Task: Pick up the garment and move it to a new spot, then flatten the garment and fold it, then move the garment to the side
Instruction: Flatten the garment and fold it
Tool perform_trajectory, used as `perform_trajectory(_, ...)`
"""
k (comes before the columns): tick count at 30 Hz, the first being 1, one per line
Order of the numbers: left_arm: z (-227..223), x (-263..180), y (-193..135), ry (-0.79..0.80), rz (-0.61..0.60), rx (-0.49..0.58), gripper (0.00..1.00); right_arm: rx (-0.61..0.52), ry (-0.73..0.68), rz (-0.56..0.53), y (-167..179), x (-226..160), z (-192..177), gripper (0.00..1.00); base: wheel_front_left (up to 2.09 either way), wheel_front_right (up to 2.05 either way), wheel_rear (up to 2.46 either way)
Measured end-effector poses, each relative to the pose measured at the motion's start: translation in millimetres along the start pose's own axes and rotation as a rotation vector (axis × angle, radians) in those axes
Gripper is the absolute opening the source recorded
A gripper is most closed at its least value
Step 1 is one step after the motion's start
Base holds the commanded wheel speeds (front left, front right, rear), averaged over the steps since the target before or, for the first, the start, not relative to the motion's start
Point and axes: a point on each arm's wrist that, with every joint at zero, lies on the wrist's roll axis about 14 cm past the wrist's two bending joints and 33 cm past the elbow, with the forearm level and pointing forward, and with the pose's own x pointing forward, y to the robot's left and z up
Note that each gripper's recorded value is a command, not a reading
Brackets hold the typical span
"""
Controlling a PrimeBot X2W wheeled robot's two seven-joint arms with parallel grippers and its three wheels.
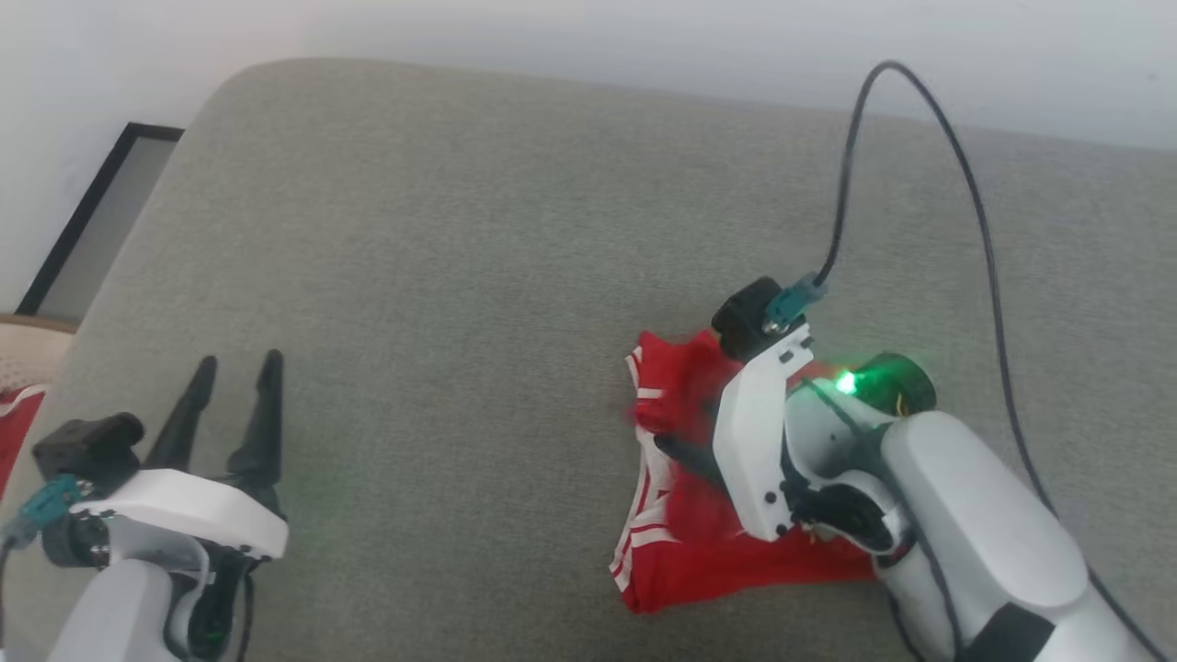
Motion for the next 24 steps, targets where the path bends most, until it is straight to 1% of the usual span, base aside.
perform_trajectory(2,3,2,1,-0.007,-0.002,0.003,1.00,-0.006,-0.025,-0.010,-4,-6,6,1.00,0.00,0.00,0.00)
perform_trajectory(5,7,5,-1,-0.019,-0.011,0.003,1.00,-0.008,-0.114,-0.051,-17,-28,22,1.00,0.00,0.00,0.00)
perform_trajectory(9,9,7,-6,-0.027,-0.029,0.009,1.00,0.000,-0.229,-0.143,-45,-60,37,1.00,0.00,0.00,0.00)
perform_trajectory(13,11,10,-12,-0.034,-0.052,0.017,1.00,0.004,-0.335,-0.237,-70,-92,42,1.00,0.00,0.00,0.00)
perform_trajectory(17,12,13,-21,-0.039,-0.081,0.033,1.00,0.014,-0.422,-0.337,-96,-124,36,1.00,0.00,0.00,0.00)
perform_trajectory(24,12,12,-30,-0.041,-0.111,0.047,1.00,0.018,-0.569,-0.498,-127,-172,14,1.00,0.00,0.00,0.00)
